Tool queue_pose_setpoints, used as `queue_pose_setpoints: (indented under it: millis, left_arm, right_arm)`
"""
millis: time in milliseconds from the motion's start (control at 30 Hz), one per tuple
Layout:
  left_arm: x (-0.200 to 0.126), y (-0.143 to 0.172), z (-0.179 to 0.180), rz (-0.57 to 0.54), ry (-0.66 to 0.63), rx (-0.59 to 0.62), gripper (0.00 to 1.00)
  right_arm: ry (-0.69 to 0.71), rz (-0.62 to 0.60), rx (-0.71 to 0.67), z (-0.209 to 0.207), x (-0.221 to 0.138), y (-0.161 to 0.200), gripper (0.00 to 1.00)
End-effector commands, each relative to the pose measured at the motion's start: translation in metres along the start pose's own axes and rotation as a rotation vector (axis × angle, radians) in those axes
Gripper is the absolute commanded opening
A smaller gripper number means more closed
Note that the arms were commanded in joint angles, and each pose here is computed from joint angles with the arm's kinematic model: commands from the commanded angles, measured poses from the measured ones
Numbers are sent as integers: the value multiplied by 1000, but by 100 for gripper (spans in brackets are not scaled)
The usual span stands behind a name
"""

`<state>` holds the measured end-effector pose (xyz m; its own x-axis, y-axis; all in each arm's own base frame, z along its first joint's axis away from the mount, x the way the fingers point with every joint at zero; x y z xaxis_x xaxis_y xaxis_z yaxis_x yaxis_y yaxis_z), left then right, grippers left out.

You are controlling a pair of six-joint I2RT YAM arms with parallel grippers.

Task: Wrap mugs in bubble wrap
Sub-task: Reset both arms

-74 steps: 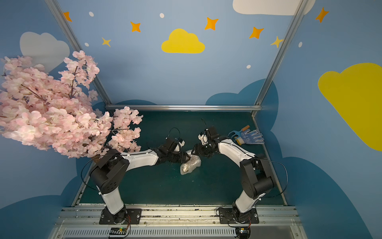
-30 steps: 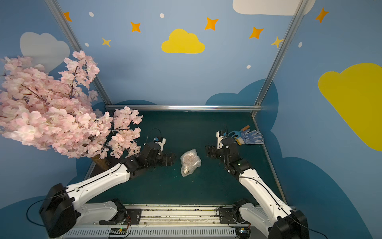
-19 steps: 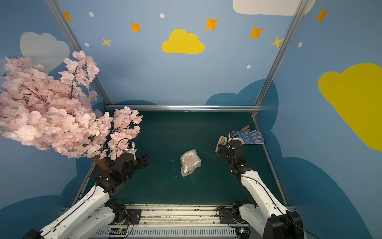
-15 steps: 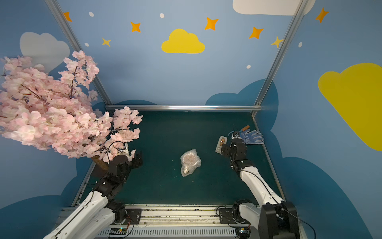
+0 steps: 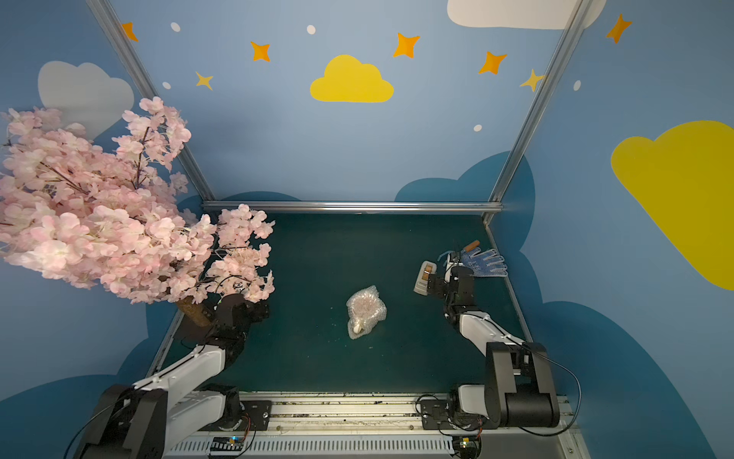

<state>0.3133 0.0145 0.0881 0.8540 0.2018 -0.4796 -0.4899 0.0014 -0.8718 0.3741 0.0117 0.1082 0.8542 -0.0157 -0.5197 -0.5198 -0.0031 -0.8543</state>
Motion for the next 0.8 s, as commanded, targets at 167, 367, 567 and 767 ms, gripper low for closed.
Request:
queue_pose_setpoints:
  millis: [167, 367, 567, 767]
  left_arm:
    - [30, -51, -8, -149, 107, -39, 93]
    - [42, -32, -15, -202, 169, -66, 93]
    - [61, -32, -17, -89, 166, -60, 93]
    - [60, -34, -18, -110, 167, -55, 93]
  right_arm:
    - [-34, -138, 20, -4, 9, -7, 98]
    - [-34, -226, 32, -6, 12, 5, 98]
    - [-27, -195, 25, -5, 15, 6, 98]
    - [-24, -176, -1, -1, 16, 6, 98]
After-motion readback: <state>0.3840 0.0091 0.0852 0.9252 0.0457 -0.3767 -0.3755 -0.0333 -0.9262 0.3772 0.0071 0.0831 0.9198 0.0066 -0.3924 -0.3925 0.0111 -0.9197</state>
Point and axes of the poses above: each gripper's point midway between its finger pads, its own x axis out along the fingers, its own z axis along the line the jaws close on, y = z × x, the point moved 1 cm from there along -x, back along the fingers
